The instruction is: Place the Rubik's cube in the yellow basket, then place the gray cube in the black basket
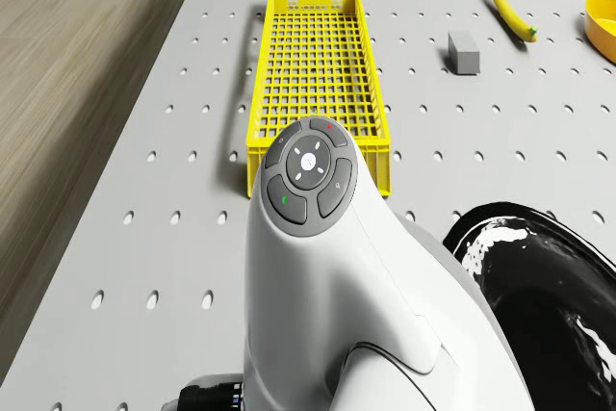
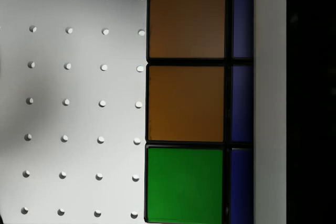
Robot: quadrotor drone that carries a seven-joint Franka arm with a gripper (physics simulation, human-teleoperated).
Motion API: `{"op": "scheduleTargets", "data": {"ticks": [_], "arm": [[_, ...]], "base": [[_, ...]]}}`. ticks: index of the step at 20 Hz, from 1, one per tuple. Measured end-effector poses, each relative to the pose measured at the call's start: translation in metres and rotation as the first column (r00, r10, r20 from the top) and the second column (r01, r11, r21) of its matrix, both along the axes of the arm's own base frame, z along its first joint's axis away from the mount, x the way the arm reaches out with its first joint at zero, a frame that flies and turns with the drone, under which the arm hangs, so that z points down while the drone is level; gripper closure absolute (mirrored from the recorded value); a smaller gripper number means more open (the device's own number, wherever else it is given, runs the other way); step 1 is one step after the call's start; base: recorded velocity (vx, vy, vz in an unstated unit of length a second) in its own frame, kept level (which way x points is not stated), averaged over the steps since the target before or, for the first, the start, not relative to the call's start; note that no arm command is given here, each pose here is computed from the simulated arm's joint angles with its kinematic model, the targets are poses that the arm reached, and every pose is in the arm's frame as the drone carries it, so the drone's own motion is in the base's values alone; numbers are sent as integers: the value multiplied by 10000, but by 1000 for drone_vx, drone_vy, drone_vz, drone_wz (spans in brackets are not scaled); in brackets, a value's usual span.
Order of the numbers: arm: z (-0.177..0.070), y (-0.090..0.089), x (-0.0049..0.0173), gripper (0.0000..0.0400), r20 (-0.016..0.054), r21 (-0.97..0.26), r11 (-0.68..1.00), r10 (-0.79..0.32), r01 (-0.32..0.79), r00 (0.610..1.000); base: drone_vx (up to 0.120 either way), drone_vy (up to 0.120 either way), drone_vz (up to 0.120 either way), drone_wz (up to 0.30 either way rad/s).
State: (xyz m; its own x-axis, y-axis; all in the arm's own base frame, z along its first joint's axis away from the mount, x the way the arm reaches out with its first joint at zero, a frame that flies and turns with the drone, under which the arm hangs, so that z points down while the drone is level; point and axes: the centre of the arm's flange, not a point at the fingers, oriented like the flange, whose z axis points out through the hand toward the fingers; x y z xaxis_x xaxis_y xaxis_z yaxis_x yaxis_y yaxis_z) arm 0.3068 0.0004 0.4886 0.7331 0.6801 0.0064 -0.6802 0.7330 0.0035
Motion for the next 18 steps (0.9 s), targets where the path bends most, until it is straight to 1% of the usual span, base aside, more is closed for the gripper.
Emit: {"op": "scheduleTargets", "data": {"ticks": [18], "arm": [[0, 0, 0, 114, 1, 1, 10000, -5, 5, 10000]], "base": [[120, 0, 0, 0]]}}
